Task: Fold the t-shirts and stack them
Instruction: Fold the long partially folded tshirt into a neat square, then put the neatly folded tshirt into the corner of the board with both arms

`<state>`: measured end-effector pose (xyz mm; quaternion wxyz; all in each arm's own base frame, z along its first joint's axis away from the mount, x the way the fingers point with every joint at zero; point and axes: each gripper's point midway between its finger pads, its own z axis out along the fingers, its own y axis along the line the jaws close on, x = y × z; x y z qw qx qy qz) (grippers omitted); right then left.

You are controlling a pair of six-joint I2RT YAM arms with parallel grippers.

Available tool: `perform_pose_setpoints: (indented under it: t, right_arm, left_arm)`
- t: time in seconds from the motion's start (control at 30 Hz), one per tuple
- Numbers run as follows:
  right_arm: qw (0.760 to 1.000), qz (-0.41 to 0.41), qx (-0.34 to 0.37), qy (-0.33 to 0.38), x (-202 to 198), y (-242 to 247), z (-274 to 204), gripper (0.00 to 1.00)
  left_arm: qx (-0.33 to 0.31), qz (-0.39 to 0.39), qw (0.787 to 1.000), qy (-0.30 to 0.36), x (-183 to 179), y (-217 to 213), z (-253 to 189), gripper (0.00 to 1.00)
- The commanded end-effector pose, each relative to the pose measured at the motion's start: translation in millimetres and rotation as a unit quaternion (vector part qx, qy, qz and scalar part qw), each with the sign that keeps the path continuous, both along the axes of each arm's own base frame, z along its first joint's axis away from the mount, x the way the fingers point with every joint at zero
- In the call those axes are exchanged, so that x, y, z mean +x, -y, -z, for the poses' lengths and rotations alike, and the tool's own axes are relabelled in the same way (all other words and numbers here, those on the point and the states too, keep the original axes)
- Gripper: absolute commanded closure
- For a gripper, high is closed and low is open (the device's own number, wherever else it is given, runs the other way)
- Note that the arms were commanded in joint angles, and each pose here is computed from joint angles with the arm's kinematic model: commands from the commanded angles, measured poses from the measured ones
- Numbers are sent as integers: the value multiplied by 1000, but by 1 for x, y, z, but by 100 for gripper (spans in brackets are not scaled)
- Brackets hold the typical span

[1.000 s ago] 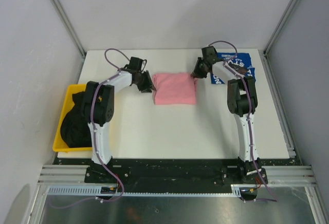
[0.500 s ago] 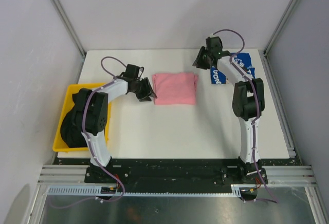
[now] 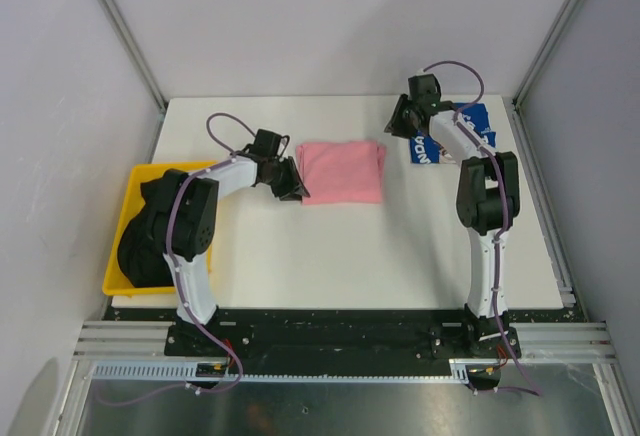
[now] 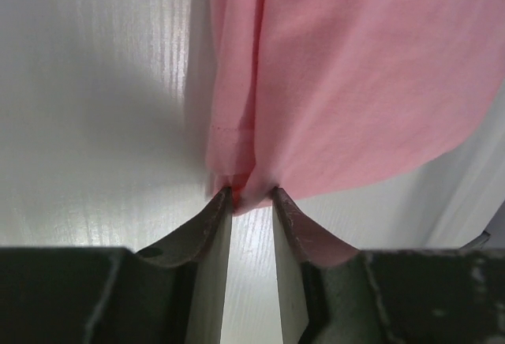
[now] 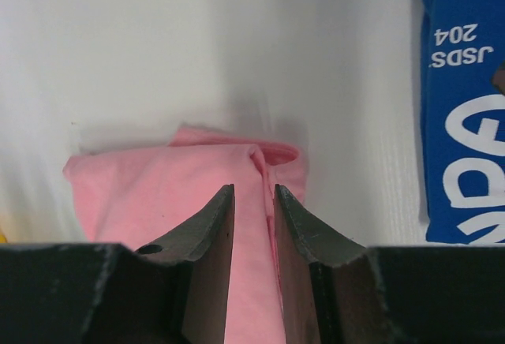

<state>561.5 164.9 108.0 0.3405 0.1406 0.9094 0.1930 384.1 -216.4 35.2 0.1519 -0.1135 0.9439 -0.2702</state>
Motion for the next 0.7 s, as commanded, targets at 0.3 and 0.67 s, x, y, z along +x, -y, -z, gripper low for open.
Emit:
perform_pose_setpoints:
  t: [0.3,0.67]
  right_arm:
    - [999,23,-32,20,-1,27,-18,69]
    - [993,53,-110,6,0,60,3,69]
  left_arm:
    - [46,-29,998,8,-2,-12,7,90]
    - [64,-51,996,29,-22,-38,-18,100]
